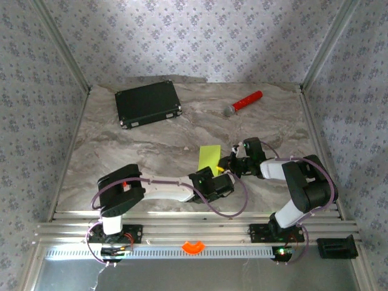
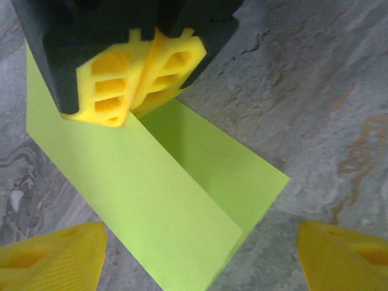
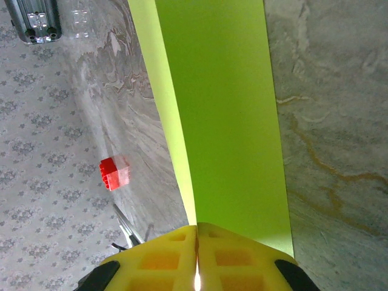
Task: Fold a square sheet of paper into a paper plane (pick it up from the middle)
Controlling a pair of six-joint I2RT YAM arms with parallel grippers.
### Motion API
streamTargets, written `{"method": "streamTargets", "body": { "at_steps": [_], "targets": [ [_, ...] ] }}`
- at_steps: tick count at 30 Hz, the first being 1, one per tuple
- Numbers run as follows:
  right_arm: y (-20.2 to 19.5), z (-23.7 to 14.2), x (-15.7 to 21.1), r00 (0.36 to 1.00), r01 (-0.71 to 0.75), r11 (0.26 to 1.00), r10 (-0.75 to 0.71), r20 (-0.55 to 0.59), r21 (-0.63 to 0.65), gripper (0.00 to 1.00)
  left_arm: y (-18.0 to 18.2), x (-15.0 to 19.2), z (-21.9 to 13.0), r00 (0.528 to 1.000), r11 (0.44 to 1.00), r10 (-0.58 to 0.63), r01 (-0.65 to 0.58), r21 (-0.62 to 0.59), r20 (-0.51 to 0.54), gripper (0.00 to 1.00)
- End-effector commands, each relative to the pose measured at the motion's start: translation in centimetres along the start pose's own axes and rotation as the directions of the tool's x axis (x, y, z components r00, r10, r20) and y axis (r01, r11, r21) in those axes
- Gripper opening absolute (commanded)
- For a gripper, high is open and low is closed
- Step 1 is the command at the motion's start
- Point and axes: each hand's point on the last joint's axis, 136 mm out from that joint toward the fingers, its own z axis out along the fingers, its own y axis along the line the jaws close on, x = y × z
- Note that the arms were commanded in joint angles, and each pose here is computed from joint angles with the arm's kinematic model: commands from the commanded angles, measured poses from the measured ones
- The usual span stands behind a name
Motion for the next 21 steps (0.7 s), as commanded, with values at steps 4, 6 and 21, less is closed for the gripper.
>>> {"method": "streamTargets", "body": {
  "at_steps": [4,6,21],
  "targets": [
    [0.17,-0.01,-0.14,1.0,-0.003,1.0,0.003,-0.012,-0.004,0.1,0.81,-0.96,-0.04,0.999,0.998,0.035,-0.035,-0.061,0.002,0.74],
    [0.24,-0.02,-0.17,1.0,-0.001,1.0,0.001,-0.011,-0.005,0.1,0.82,-0.97,0.05,1.0,0.998,0.028,-0.028,-0.062,0.003,0.68],
    [-0.05,-0.63,-0.43,1.0,-0.009,1.0,0.008,0.015,0.008,0.23,1.11,-0.51,0.11,0.993,0.993,-0.115,0.115,-0.003,0.014,0.07]
  ]
}}
